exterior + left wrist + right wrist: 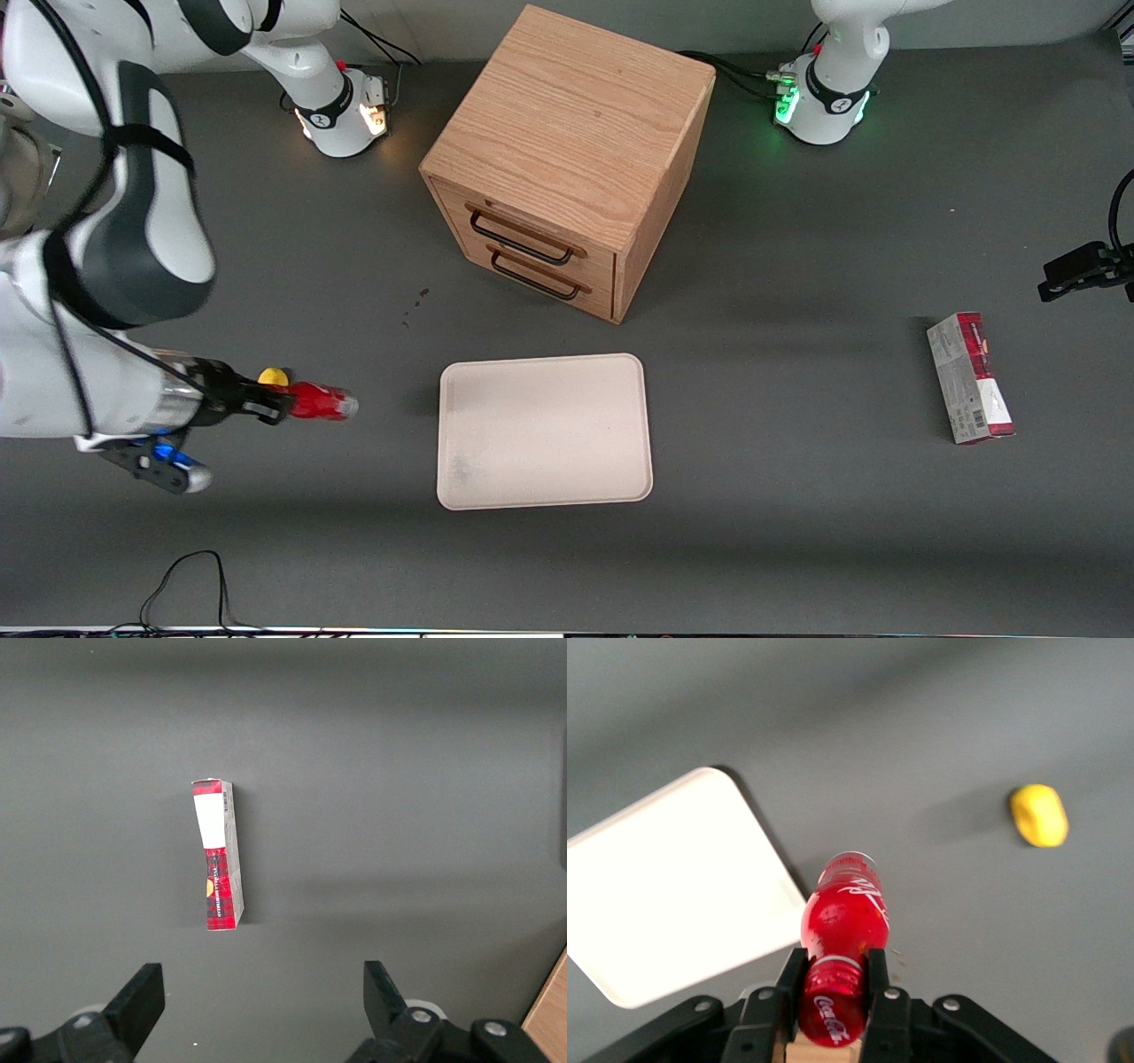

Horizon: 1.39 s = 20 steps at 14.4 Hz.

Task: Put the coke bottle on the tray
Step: 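Lift the bottle and carry it toward the white tray, then lower the bottle onto the tray corner and open the right gripper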

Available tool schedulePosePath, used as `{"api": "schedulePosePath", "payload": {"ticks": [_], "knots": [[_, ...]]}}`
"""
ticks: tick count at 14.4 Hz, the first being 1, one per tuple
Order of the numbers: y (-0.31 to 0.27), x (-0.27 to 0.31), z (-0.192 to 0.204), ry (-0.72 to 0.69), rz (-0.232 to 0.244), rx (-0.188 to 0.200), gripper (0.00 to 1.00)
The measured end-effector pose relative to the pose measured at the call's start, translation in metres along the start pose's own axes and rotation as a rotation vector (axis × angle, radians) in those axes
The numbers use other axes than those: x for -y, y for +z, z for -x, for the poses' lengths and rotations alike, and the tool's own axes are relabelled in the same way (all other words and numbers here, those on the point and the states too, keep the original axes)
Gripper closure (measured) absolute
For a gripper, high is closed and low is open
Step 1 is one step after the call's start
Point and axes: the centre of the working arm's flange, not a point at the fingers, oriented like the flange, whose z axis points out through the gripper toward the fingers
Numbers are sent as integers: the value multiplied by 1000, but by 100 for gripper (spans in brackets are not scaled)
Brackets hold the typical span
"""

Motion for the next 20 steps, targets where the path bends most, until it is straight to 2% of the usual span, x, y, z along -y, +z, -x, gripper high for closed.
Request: {"api": "schedulePosePath", "payload": {"ticks": [6, 9, 20], "knots": [[45, 68, 8, 86, -68, -83, 69], [69, 98, 12, 116, -76, -166, 69], [114, 131, 21, 82, -69, -191, 69]]}}
